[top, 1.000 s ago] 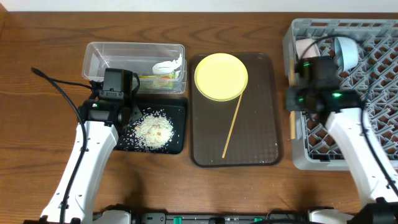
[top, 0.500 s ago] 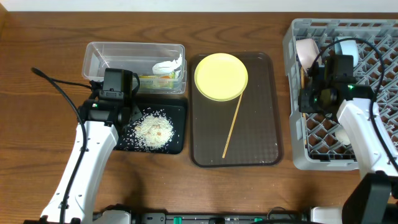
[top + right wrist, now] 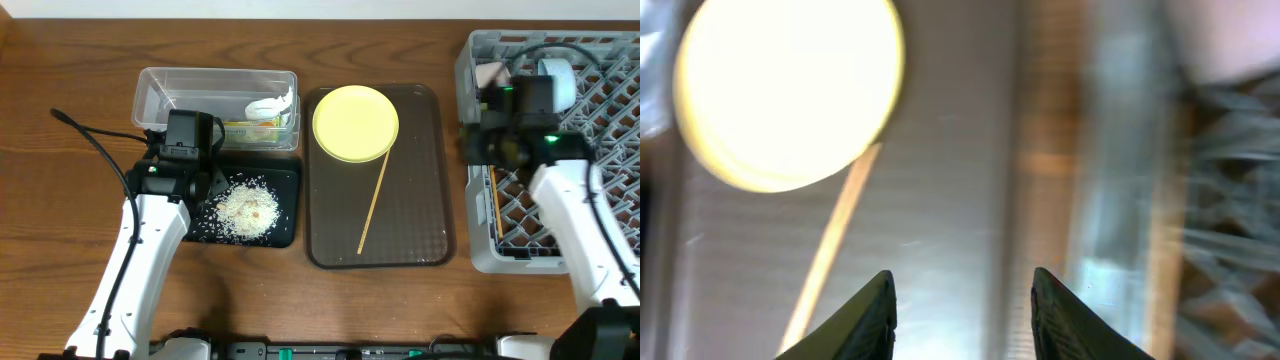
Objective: Sort waste into correct bins and load items into the dishwasher rack
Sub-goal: 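Return the right gripper to the tray and grasp the second chopstick, then place the second chopstick into the dish rack with the right gripper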
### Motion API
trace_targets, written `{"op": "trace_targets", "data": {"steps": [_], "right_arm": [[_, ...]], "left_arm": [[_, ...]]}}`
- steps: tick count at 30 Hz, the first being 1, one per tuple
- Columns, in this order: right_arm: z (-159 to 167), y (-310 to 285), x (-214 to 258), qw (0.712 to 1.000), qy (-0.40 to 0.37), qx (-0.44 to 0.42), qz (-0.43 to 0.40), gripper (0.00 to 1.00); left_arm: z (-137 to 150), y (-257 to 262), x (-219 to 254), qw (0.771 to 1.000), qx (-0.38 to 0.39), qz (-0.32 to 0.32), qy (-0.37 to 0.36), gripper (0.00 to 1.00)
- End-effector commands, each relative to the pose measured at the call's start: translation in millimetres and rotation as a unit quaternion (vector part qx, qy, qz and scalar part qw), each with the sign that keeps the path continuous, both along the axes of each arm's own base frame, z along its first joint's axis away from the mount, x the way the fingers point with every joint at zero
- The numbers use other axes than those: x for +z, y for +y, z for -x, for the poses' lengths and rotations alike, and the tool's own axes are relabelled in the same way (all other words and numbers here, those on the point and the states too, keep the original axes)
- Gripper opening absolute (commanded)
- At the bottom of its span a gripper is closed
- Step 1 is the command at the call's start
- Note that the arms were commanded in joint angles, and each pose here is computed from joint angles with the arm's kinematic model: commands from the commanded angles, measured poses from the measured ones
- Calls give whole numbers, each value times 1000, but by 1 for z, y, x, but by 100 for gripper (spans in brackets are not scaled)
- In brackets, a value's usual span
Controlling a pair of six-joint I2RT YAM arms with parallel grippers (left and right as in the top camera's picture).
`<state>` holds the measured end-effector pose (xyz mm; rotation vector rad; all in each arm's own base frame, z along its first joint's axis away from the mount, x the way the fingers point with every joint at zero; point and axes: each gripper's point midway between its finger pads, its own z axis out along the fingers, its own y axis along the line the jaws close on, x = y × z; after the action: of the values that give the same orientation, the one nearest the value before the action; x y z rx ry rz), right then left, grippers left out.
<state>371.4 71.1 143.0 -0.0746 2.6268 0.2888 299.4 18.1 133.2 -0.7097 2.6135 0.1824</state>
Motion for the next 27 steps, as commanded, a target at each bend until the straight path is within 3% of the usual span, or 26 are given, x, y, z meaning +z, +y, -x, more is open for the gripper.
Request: {"op": "trace_targets", "data": {"steps": [1,8,17,22,27], "right_arm": [[13,44,-15,999,36,20,-22,42],[38,100,-75,993,114,11,19,47],[68,119,-146,976,199,-40,72,43],[73,110,-157,969,221,-75,84,20],[59,79,-133,970,193,-115,96,2]], "left_arm": [[0,2,-1,1000,11,0,1,65],[0,2,-1,1000,11,0,1,65],[0,2,-1,1000,11,0,1,65],[0,2,-1,1000,11,0,1,65],[0,2,-1,1000,11,0,1,65]]}}
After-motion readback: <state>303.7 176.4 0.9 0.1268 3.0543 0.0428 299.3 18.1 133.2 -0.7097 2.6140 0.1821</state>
